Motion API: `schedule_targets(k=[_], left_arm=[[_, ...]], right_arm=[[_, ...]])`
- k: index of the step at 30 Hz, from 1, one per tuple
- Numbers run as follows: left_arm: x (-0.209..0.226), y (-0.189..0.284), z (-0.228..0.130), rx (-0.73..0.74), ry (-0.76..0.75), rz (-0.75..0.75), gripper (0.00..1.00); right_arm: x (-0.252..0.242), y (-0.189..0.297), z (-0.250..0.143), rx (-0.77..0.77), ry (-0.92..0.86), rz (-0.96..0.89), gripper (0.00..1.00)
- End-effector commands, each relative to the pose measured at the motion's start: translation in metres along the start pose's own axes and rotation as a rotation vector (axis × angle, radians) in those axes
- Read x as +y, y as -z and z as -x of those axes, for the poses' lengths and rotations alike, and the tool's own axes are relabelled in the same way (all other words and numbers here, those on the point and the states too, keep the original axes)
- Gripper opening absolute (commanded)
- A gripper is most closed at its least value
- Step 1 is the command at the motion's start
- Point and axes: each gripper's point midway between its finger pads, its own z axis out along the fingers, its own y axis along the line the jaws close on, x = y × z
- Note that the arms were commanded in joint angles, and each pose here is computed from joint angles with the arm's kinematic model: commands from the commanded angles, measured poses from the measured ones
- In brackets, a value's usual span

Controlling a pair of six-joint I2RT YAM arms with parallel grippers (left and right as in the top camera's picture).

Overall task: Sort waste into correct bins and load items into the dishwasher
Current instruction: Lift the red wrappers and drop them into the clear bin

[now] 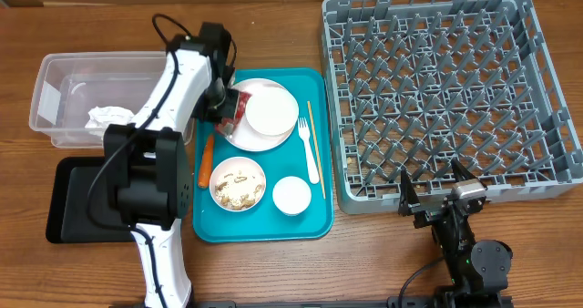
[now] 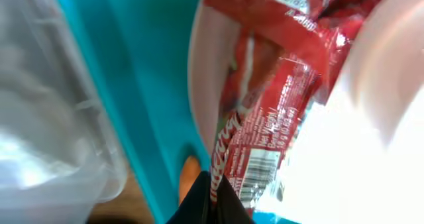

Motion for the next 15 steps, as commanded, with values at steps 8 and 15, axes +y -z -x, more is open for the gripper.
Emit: schedule_targets(k=[8,15], left_arm=[[0.012,0.1,0.039,-0.182,0.097,0.012,0.04],[0.049,0.132,0.031,-0.202,0.312,0.029,0.04]], right_arm=[[-0.003,0.0,-0.002,-0.004,0.004,-0.014,1.0],[-0.003,0.0,-0.002,-0.004,0.004,-0.014,1.0]])
